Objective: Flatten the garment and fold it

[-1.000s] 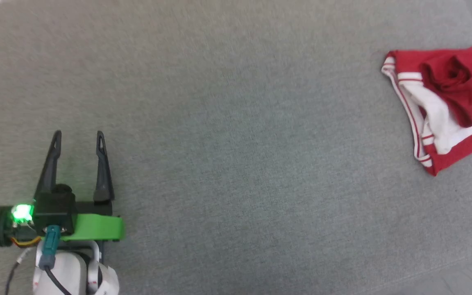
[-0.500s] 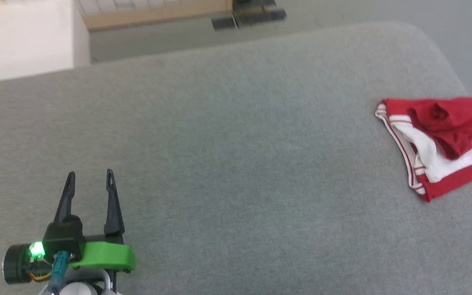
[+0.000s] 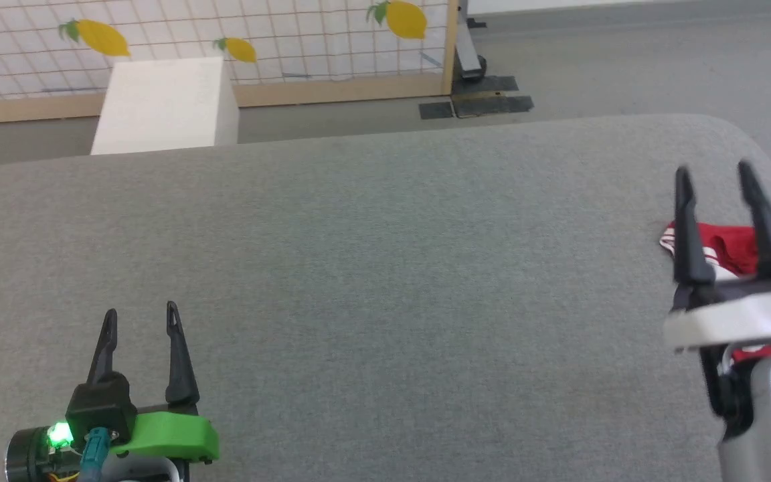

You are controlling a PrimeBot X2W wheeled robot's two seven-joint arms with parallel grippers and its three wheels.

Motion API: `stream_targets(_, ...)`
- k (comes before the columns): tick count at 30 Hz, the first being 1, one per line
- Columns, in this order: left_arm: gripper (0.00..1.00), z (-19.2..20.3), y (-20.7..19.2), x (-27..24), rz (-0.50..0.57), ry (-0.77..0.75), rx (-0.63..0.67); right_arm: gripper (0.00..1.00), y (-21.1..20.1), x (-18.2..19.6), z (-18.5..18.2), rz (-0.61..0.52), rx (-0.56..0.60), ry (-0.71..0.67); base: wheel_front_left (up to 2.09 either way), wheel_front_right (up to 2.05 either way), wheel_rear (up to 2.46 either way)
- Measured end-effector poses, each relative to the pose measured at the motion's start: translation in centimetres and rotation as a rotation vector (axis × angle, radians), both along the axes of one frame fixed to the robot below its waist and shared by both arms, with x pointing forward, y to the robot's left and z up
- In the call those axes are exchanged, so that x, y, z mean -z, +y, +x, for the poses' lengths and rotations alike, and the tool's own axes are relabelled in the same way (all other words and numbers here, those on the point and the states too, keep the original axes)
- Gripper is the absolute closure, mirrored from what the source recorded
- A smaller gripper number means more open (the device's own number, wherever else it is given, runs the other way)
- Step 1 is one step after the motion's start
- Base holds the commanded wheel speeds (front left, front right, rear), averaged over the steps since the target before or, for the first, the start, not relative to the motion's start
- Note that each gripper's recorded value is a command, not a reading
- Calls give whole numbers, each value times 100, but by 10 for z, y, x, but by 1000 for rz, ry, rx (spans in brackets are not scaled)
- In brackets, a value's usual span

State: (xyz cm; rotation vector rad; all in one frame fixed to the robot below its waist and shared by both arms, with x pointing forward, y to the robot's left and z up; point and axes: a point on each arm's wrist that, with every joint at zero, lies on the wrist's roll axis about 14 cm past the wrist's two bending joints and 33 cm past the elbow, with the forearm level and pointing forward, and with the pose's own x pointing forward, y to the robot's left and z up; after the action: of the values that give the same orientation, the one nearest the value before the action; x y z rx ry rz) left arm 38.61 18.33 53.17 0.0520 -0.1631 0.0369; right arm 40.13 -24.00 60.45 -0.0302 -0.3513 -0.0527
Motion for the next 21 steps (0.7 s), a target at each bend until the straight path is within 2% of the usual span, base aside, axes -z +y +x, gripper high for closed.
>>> stream_targets(10, 0, -14, 17, 0, -1, 2, -49, 0, 33, 48, -19, 73, -61, 117, 0, 0, 0)
stream_targets(21, 0, -17, 16, 7, 2, 24, -43, 0, 36, 65, -30, 109, -68, 161, 0, 0, 0)
